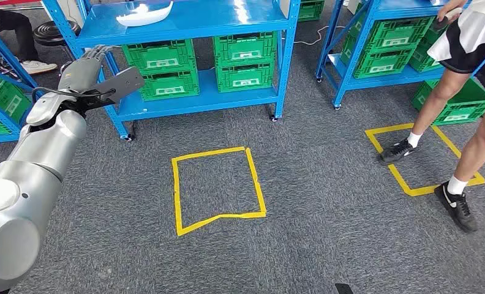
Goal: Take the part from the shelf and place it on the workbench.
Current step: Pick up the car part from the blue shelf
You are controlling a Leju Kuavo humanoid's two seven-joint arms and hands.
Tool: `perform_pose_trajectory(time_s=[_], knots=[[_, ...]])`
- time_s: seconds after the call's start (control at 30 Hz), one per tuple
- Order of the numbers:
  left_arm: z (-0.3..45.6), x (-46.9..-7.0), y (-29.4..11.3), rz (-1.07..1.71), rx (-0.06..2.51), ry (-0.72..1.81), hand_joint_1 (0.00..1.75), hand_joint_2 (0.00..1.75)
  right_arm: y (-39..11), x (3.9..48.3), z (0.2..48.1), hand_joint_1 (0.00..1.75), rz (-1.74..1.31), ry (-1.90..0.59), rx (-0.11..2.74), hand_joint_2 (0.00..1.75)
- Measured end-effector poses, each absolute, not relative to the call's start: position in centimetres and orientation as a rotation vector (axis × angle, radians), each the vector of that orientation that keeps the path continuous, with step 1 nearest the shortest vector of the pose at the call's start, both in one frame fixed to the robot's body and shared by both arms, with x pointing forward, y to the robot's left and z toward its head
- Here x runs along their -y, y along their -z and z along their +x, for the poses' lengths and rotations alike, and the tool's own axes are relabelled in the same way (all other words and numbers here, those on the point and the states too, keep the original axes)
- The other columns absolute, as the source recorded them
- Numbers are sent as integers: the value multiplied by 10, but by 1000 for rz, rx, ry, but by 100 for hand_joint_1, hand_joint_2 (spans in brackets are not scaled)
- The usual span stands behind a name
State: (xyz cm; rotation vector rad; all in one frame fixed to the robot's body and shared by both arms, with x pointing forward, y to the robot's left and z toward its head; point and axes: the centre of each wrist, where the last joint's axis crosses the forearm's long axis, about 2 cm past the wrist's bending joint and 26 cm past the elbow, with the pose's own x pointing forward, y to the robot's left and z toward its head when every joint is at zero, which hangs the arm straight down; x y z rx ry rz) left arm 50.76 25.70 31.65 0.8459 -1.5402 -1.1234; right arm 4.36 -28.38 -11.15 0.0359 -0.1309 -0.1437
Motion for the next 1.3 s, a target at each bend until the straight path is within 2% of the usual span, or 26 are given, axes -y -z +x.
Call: perform_pose_trajectory(time_s=[0.8, 1.3], knots=[[505, -256, -301, 821, 1438, 1188, 0, 0, 112, 285, 40, 0, 28, 195, 129, 0], [504, -271, -294, 840, 1432, 1182, 0, 0, 112, 286, 39, 0, 28, 182, 121, 0]])
